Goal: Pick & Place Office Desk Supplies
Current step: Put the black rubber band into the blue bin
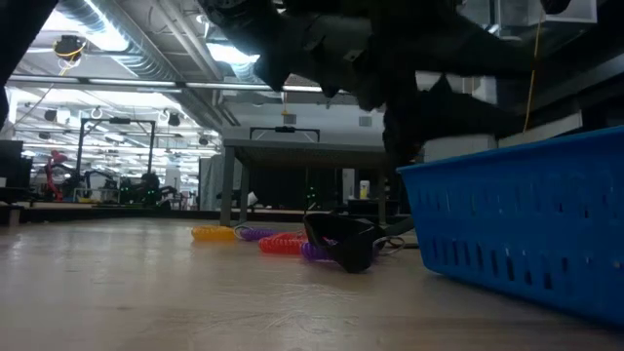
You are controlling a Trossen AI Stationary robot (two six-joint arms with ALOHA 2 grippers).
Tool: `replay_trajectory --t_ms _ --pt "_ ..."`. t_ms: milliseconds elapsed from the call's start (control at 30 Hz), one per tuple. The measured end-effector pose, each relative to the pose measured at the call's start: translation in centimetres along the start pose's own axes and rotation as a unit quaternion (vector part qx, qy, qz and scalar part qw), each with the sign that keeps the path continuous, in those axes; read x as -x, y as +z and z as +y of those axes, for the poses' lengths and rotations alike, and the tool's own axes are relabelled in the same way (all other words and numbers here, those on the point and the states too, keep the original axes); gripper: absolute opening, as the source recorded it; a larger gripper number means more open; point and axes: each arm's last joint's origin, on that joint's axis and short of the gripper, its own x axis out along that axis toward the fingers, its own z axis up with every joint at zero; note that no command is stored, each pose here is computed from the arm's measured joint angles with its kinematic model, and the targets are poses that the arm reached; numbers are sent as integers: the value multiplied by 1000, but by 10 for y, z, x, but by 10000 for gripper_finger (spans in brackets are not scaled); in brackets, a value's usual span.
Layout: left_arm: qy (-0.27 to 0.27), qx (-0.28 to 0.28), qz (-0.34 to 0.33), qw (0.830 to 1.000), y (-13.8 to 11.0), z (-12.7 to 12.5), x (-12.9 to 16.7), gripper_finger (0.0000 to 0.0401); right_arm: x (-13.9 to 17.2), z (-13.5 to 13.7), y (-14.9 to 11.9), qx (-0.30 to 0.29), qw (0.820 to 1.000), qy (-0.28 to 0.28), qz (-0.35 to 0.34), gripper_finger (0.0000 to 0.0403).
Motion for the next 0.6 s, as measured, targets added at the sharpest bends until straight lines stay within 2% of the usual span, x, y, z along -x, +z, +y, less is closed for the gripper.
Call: replay_trajectory --t_ms 67,133,267,333,433,533,600 --pt "17 14 -28 999 18 6 12 191 0 3 4 -7 1000 23 -19 143" --pt "33 15 -62 997 40 11 28 186 -3 10 12 -9 997 69 -46 143" --pt "84 -8 -130 988 81 9 74 172 -21 23 20 33 983 164 -72 143" --pt "101 -17 -143 984 98 3 102 164 -33 27 21 50 979 180 -81 143" --pt "135 -40 -166 976 120 -14 148 157 -58 30 17 68 981 159 -85 143" --pt "186 -61 -181 964 134 -39 194 155 -89 28 9 62 989 98 -91 143" --pt "228 -69 -186 953 137 -58 222 155 -113 26 1 38 993 56 -96 143"
